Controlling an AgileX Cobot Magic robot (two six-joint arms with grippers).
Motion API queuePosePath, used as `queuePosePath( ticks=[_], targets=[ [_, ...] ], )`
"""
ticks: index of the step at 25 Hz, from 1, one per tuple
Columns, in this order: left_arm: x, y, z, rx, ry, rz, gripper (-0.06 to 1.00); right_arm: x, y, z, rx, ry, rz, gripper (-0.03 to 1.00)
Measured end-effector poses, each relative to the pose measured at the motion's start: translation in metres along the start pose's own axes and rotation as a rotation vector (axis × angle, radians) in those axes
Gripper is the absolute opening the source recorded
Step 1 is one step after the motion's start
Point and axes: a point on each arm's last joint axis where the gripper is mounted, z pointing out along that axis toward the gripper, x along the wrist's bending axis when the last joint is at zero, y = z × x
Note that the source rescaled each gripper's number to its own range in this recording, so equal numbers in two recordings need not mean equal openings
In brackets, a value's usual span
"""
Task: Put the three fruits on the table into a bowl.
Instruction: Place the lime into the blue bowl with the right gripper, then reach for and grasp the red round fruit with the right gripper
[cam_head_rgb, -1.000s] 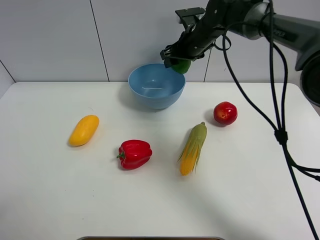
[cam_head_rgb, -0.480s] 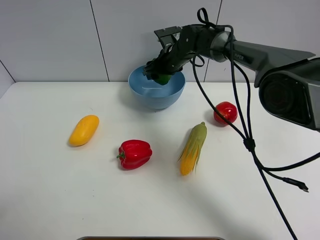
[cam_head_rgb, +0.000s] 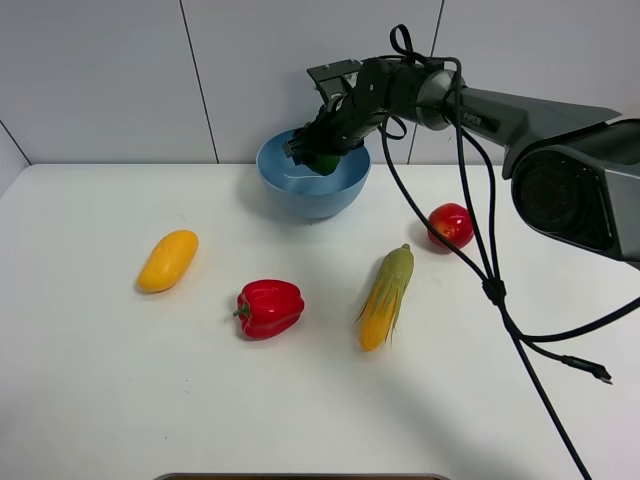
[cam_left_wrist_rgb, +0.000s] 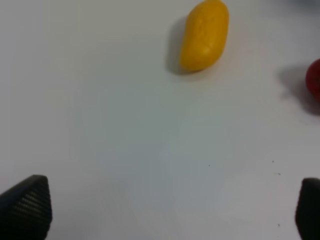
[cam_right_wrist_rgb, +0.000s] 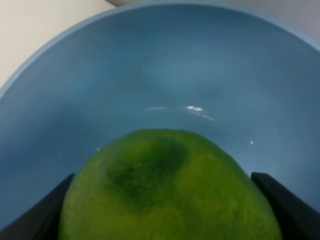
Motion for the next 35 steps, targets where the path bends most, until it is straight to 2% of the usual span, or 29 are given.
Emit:
queuePosePath(
  ticks=[1, 5, 8, 17, 27, 35],
  targets=[
    [0.0, 0.0, 0.0, 0.0, 0.0, 0.0, 1.0, 0.0, 0.0, 0.0, 0.0, 0.0, 0.0, 0.05],
    [0.0, 0.0, 0.0, 0.0, 0.0, 0.0, 1.0, 0.001, 0.0, 0.0, -0.001, 0.0, -0.001, 0.43],
    [0.0, 0.0, 0.0, 0.0, 0.0, 0.0, 1.0, 0.001, 0.0, 0.0, 0.004, 0.002, -0.001, 0.52],
    [0.0, 0.0, 0.0, 0.0, 0.0, 0.0, 1.0, 0.005, -0.004, -0.008, 0.091, 0.031, 0.005, 0.53],
    [0.0, 0.0, 0.0, 0.0, 0.0, 0.0, 1.0, 0.018, 0.031, -0.096, 0.089, 0.046, -0.034, 0.53],
    [0.0, 0.0, 0.0, 0.0, 0.0, 0.0, 1.0, 0.021, 0.04, -0.16, 0.139, -0.012, -0.034, 0.53]
  ],
)
